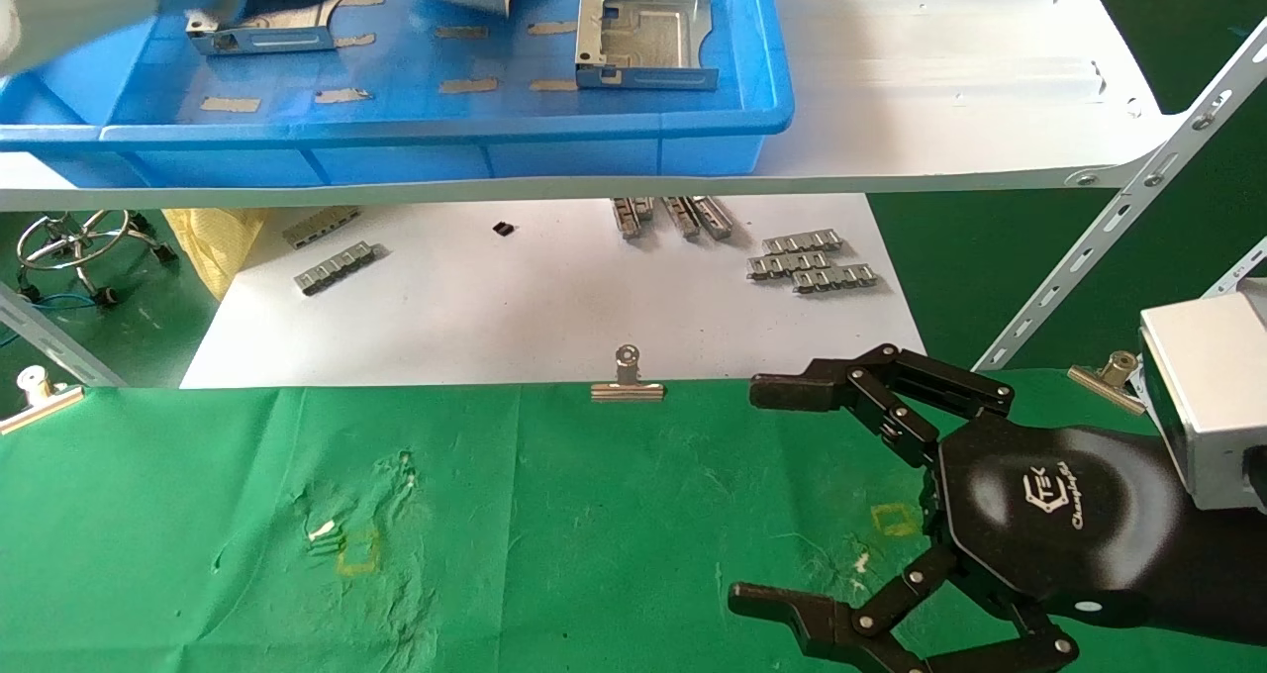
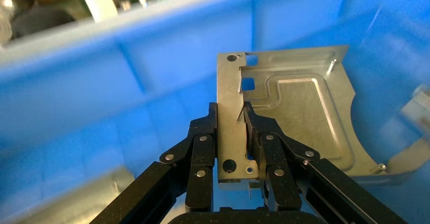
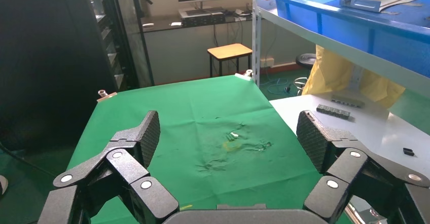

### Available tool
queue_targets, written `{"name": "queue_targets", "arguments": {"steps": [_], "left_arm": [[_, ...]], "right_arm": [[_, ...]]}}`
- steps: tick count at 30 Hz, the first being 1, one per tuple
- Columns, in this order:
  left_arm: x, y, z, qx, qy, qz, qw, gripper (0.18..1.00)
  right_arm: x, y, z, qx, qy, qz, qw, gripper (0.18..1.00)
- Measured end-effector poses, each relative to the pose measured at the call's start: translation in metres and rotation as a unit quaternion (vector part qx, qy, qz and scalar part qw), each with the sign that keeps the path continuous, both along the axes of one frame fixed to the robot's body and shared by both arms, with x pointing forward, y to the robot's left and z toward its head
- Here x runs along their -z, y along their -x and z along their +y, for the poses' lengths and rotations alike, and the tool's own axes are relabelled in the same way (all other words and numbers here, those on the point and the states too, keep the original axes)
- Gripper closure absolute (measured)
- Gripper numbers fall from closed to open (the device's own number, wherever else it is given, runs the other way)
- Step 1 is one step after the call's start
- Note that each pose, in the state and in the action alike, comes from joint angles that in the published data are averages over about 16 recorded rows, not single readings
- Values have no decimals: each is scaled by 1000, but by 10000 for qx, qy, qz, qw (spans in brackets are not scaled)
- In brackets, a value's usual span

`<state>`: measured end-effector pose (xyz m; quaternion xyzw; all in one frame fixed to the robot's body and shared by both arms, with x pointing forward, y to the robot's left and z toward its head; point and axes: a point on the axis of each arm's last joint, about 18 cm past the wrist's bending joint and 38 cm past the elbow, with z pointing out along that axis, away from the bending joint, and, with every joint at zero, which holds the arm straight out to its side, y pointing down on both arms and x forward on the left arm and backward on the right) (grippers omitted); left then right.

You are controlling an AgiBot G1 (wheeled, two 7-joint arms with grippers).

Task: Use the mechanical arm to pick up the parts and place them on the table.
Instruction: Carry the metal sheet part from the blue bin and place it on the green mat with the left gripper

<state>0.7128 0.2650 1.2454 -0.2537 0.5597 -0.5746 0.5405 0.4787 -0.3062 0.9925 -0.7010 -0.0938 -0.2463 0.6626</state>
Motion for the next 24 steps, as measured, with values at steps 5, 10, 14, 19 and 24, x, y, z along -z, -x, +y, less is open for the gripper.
{"name": "queue_targets", "arguments": {"steps": [5, 10, 14, 19, 24], "left_arm": [[-6, 10, 6, 238, -17, -152, 9996, 902], [-4, 27, 15, 719, -176, -279, 9969, 906], [6, 46, 21, 1283, -448, -395, 9899, 907], [22, 76, 29, 2035, -890, -627, 9730, 907], [39, 104, 36, 2624, -1331, -892, 9515, 907]], "right_arm": [[0, 0, 0, 0, 0, 0, 10000, 178], [0, 0, 0, 0, 0, 0, 10000, 178], [0, 0, 0, 0, 0, 0, 10000, 178], [0, 0, 0, 0, 0, 0, 10000, 178], [0, 0, 0, 0, 0, 0, 10000, 178]]}}
